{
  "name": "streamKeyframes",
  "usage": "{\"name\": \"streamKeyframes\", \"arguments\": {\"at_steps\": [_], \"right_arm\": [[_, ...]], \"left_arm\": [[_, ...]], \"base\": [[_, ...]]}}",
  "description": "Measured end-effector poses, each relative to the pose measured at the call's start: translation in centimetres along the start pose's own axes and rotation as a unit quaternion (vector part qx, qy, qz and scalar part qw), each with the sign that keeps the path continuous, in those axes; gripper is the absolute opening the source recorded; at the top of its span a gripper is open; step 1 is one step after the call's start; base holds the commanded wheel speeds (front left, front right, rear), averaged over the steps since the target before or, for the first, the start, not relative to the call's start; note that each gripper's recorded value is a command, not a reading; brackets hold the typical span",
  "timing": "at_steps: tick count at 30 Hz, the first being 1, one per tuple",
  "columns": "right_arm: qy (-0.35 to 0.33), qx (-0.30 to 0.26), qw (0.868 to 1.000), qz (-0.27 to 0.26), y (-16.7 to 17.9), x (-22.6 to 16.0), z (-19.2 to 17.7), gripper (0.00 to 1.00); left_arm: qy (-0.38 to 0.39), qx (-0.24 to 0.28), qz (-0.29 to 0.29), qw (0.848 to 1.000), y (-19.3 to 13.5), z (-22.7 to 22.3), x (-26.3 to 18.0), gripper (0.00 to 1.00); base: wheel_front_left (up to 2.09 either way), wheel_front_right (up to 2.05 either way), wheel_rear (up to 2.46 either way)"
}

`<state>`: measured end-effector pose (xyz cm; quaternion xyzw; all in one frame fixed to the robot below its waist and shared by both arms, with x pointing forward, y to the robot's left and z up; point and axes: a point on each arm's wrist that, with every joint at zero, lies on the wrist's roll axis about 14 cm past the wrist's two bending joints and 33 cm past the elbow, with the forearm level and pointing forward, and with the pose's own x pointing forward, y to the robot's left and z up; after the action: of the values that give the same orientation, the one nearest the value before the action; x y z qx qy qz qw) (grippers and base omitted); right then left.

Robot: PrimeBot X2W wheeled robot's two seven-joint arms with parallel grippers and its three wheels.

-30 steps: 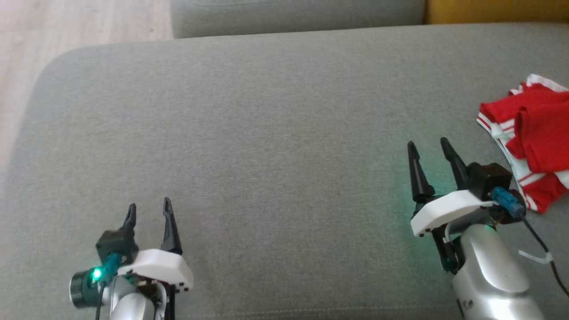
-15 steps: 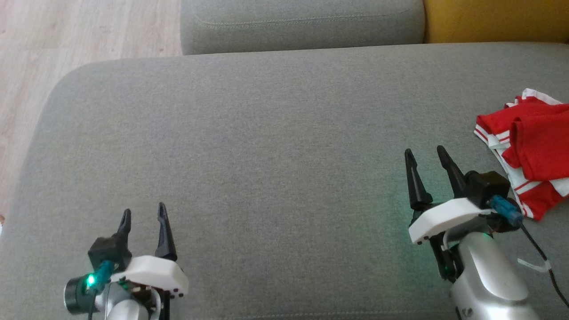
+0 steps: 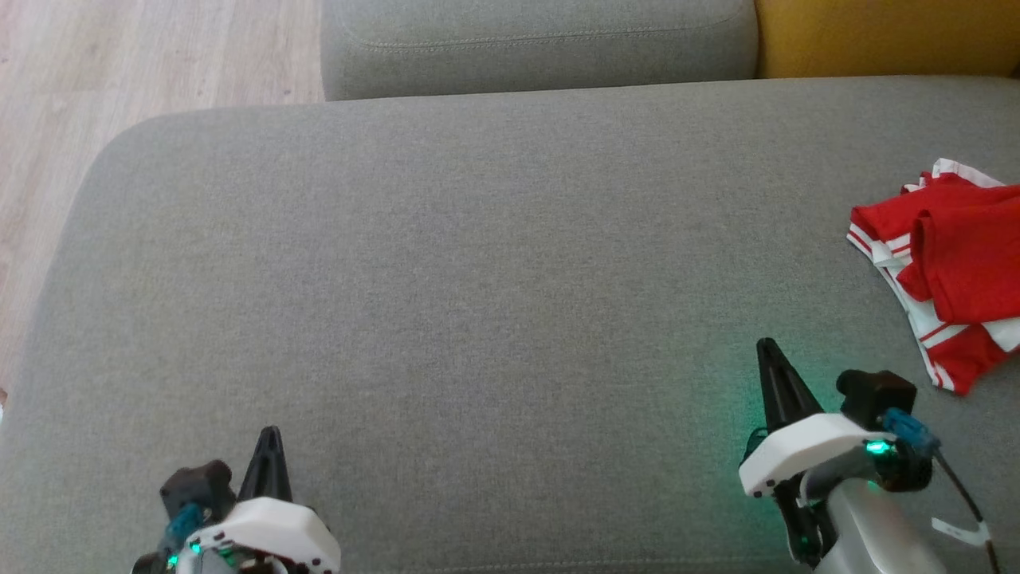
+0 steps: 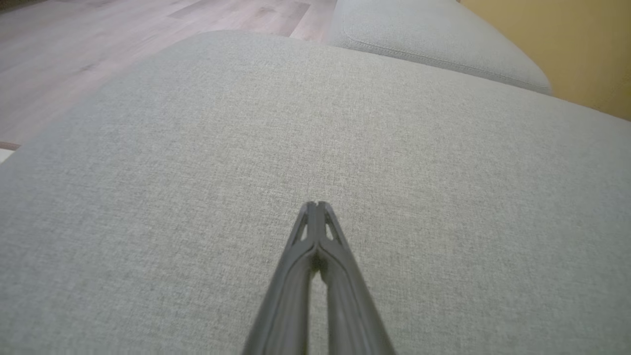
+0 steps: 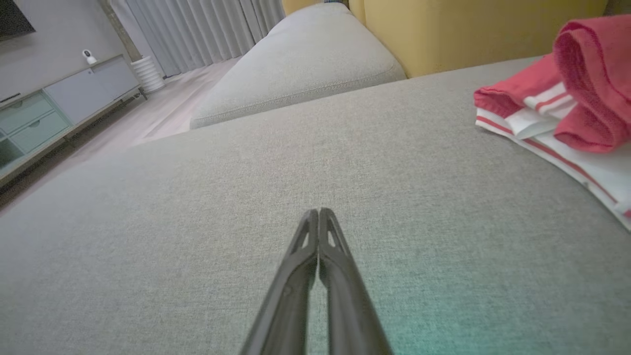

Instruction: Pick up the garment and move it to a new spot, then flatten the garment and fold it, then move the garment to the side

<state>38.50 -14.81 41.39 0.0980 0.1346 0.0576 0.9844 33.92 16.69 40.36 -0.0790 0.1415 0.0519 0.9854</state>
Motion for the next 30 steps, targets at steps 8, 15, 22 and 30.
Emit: {"name": "streamKeyframes", "arguments": {"at_steps": [8,15,22,30], "right_arm": [[-0.008,0.047,0.999,-0.010,-0.3,0.1,0.7,0.00],[-0.019,0.088,0.996,-0.019,-0.7,0.1,1.4,0.00],[-0.028,0.129,0.991,-0.026,-1.0,0.1,2.0,0.00],[-0.028,0.178,0.983,-0.035,-1.5,-0.2,2.0,0.00]], "left_arm": [[0.010,-0.048,0.004,0.999,0.2,-0.1,0.0,0.00],[0.017,-0.091,0.009,0.996,0.5,0.0,0.1,0.00],[0.021,-0.134,0.008,0.991,0.6,0.2,0.2,0.00],[0.026,-0.181,0.008,0.983,0.7,0.3,0.3,0.00]], "base": [[0.00,0.00,0.00],[0.00,0.00,0.00],[0.00,0.00,0.00],[0.00,0.00,0.00]]}}
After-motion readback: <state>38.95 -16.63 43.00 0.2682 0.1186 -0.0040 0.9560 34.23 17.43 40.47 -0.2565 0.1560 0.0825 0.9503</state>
